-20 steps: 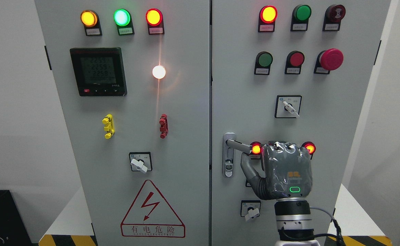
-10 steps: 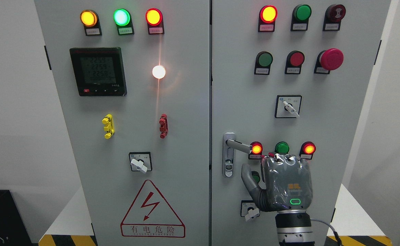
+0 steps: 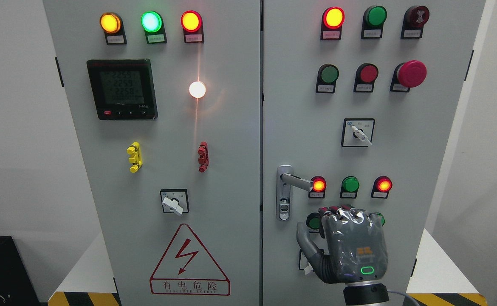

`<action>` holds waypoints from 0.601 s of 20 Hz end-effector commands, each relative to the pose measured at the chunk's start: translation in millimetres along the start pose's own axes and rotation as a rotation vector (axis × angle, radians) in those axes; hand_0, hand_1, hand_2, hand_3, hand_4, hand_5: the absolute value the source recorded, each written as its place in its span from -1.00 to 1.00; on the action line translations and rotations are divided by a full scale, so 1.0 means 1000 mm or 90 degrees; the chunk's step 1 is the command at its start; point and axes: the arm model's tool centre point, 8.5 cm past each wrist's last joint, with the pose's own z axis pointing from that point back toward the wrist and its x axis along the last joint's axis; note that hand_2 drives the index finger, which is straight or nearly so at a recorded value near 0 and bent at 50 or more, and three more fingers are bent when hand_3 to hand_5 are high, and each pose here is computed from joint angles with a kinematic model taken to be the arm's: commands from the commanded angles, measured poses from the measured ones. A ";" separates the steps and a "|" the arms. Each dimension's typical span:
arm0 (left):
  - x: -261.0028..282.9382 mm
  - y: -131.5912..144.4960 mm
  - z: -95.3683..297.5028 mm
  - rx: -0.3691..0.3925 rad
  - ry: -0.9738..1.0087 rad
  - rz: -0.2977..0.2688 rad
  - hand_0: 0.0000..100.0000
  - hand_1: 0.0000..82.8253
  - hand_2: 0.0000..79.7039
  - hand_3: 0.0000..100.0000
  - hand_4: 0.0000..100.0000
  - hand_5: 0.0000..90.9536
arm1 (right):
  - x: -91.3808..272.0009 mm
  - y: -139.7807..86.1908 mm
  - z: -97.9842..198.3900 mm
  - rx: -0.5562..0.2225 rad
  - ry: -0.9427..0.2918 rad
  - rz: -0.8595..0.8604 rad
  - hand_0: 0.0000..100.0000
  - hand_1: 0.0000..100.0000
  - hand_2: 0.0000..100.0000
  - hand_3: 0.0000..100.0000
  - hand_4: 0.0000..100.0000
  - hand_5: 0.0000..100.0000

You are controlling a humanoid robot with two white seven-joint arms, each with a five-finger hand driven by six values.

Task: Release door handle
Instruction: 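Open the right hand and lower it off the latch handle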

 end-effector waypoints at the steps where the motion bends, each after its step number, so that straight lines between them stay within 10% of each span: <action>1: 0.000 0.000 0.000 0.000 0.002 0.000 -0.76 0.34 -1.00 -1.00 -1.00 -1.00 | -0.026 -0.017 0.015 -0.021 0.021 0.006 0.08 -0.39 0.05 0.45 0.36 0.53; 12: 0.000 0.000 0.000 -0.001 0.000 0.000 -0.76 0.34 -1.00 -1.00 -1.00 -1.00 | -0.083 -0.036 0.043 -0.067 -0.017 -0.075 0.05 -0.46 -0.50 -0.44 -0.45 -0.25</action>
